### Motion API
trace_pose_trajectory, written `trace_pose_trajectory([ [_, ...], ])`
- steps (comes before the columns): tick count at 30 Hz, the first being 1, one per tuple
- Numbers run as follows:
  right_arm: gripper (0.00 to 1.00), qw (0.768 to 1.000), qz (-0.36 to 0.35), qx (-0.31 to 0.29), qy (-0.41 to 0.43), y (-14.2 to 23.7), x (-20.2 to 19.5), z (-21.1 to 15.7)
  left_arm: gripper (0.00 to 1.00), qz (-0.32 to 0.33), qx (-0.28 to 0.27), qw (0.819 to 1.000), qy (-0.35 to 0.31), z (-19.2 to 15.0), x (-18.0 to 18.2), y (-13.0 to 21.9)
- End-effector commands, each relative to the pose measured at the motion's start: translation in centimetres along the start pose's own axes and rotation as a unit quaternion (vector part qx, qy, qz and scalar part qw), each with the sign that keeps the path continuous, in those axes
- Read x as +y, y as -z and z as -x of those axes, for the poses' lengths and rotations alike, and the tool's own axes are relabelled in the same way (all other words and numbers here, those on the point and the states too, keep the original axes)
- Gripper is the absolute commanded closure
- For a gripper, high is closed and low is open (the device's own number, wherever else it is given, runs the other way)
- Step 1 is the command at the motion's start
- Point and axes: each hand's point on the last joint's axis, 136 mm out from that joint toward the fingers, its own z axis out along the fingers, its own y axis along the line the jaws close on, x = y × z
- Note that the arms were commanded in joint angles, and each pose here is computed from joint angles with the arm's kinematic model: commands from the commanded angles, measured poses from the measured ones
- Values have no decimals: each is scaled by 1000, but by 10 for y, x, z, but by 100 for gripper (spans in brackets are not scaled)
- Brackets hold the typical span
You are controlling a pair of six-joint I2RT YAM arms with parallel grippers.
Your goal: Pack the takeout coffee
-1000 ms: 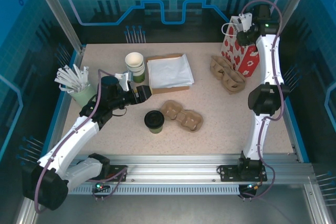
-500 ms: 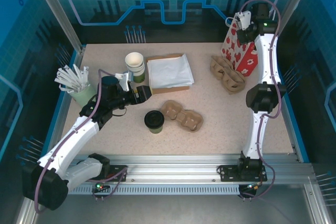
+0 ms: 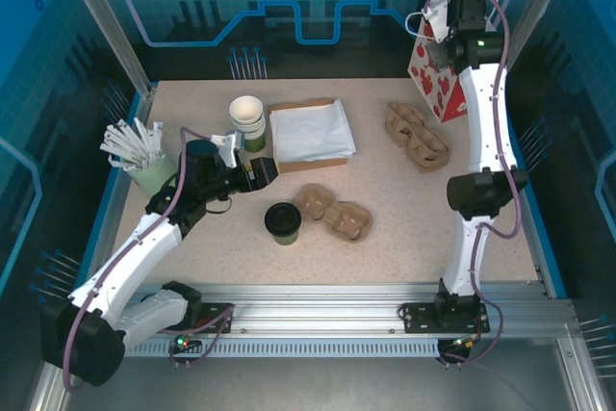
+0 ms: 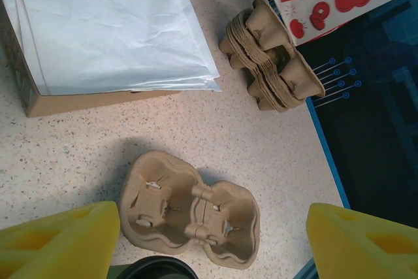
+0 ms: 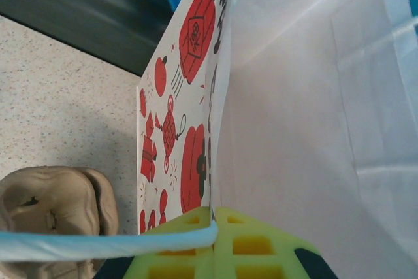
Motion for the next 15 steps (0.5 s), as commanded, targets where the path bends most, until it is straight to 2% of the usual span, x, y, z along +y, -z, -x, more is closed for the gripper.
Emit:
trace_pose_trajectory([
  [1, 100, 999, -35, -14, 2, 26, -10, 4, 23, -24, -16, 999, -28, 12, -23, 14],
  [8, 100, 995, -65, -68, 14, 82, 10, 23, 23, -32, -24, 999, -26, 10, -27, 23],
  [15, 100, 986, -81, -135, 48, 162, 35, 37, 23, -37, -34, 998, -32, 10, -32, 34],
])
